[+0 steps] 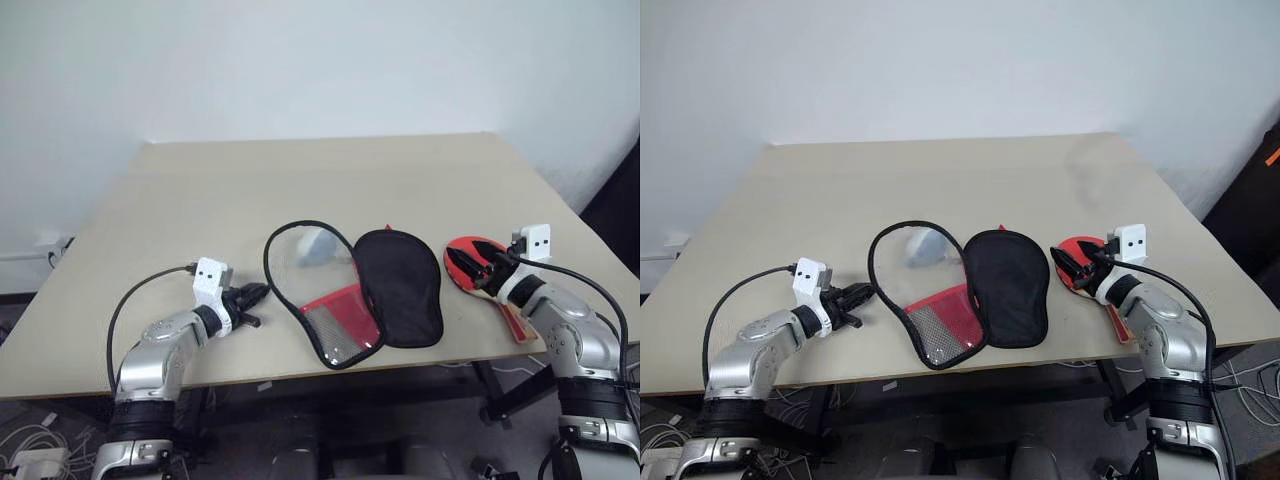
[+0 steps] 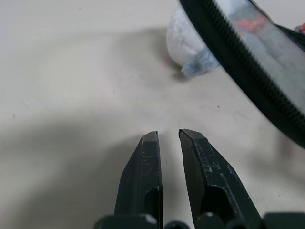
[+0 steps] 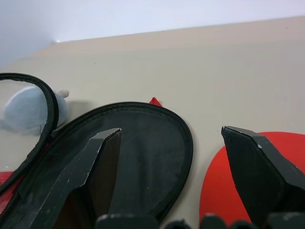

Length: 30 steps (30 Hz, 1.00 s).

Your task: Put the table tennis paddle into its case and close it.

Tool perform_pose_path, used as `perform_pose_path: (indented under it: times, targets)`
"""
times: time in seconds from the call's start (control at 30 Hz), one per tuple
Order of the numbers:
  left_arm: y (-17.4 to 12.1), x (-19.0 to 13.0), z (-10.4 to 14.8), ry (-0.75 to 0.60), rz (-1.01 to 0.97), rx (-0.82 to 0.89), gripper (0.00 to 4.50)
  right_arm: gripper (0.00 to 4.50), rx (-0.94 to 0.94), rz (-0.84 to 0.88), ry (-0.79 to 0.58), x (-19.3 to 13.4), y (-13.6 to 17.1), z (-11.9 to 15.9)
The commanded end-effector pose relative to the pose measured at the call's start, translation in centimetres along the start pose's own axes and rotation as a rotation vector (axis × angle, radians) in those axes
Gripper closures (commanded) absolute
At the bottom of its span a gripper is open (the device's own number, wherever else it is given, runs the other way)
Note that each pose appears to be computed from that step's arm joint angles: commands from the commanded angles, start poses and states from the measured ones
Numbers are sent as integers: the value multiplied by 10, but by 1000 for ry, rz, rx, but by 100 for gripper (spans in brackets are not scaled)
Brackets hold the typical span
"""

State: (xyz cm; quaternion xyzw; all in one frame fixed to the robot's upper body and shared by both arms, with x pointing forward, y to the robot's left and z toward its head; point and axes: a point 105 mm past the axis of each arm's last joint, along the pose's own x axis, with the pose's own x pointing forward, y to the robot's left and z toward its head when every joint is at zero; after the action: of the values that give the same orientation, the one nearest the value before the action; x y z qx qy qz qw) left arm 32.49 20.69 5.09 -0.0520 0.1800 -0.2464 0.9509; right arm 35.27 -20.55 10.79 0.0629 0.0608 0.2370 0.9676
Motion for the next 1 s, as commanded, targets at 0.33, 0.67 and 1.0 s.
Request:
perform_pose_path:
  times: [0.33, 0.67, 1.0]
  targets:
    - [-13, 4, 31, -73, -71, 65, 379, 88, 5, -83, -66, -8, -20, 19]
    - [-45, 3, 44, -94, -247, 95, 379, 88, 48, -200, 42, -46, -54, 5]
    - [-49, -11, 45, 7, -320, 130, 379, 88, 34, -210, 204, -63, -59, -17]
